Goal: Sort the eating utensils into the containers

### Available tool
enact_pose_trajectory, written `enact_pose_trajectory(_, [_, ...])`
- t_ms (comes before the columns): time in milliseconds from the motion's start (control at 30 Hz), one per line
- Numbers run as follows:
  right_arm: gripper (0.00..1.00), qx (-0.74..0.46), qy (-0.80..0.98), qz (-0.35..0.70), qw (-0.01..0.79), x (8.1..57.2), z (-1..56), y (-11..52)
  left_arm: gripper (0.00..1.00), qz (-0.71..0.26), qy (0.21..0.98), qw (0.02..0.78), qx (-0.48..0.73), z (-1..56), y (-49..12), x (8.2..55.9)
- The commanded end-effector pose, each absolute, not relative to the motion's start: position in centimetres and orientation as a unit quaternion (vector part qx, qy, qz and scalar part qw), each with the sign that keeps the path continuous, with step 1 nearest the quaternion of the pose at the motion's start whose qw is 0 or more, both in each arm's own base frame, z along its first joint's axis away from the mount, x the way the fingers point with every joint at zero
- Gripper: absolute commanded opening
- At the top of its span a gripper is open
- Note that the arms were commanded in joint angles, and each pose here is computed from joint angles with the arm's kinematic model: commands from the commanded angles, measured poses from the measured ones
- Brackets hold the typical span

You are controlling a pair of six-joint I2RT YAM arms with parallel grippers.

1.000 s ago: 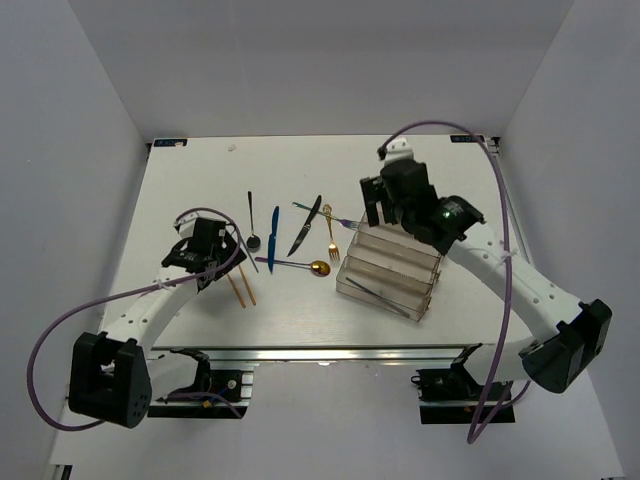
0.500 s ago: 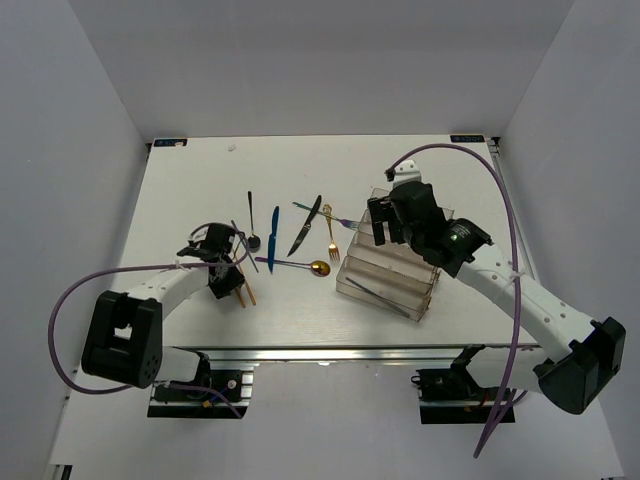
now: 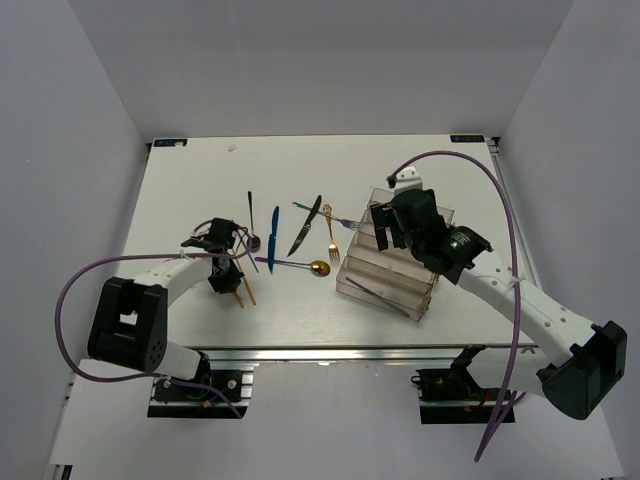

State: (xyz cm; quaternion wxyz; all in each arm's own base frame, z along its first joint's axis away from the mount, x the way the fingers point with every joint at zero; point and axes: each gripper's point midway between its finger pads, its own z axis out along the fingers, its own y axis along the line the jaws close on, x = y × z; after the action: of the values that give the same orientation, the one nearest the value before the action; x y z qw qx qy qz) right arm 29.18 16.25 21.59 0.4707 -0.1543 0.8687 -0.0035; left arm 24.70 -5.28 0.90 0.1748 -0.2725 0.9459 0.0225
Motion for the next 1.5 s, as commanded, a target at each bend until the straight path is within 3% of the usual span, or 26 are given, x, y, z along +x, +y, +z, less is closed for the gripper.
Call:
enact_pose_trajectory(0, [0.89, -0.151, 0.85, 0.024, 0.505, 29.4, 23.3, 17.0, 0.13, 0.059, 0.958, 0.112, -0.257, -1.6, -4.5, 21.4])
enact_pose_trajectory(100, [0.89, -0.164, 0.845, 0.047, 0.507, 29.1, 23.5, 17.8, 0.0, 0.052, 0.958, 0.108, -0.259, -1.7, -4.8, 21.2])
enact_pose_trajectory(333, [0.89, -0.21, 0.82, 0.157, 0.509, 27.2, 24.7, 21.2, 0.0, 0.043, 0.942, 0.183, -0.279, 2.1, -4.2, 23.1])
enact_pose_trajectory(500, [0.89, -0.217, 0.815, 0.2, 0.498, 26.8, 24.7, 22.9, 0.0, -0.019, 0.916, 0.293, -0.274, 8.8, -4.7, 25.7])
enact_pose_trajectory(567, [0.89, -0.209, 0.82, 0.222, 0.484, 26.7, 24.1, 23.9, 0.0, -0.087, 0.908, 0.322, -0.252, 10.9, -6.7, 26.3])
enact_pose_trajectory(667, [0.89, -0.158, 0.803, 0.308, 0.485, 26.2, 25.4, 25.9, 0.0, -0.287, 0.87, 0.365, -0.165, 15.0, -13.5, 27.5])
enact_pose_trajectory(733, [0.89, -0.121, 0.78, 0.415, 0.453, 25.1, 26.1, 28.9, 0.0, -0.427, 0.801, 0.407, -0.099, 19.3, -17.8, 27.1])
enact_pose_trajectory(833, [0.89, -0.076, 0.772, 0.494, 0.392, 24.7, 25.4, 32.0, 0.0, -0.529, 0.717, 0.453, -0.031, 24.0, -20.1, 25.4])
enact_pose_trajectory(1167, [0.88, -0.153, 0.758, 0.518, 0.366, 23.8, 25.2, 40.4, 0.0, -0.556, 0.72, 0.415, 0.011, 23.2, -21.2, 23.4])
enact_pose_trajectory(1467, [0.85, -0.136, 0.768, 0.487, 0.393, 24.9, 24.2, 40.9, 0.0, -0.539, 0.732, 0.416, 0.006, 22.2, -20.9, 23.6])
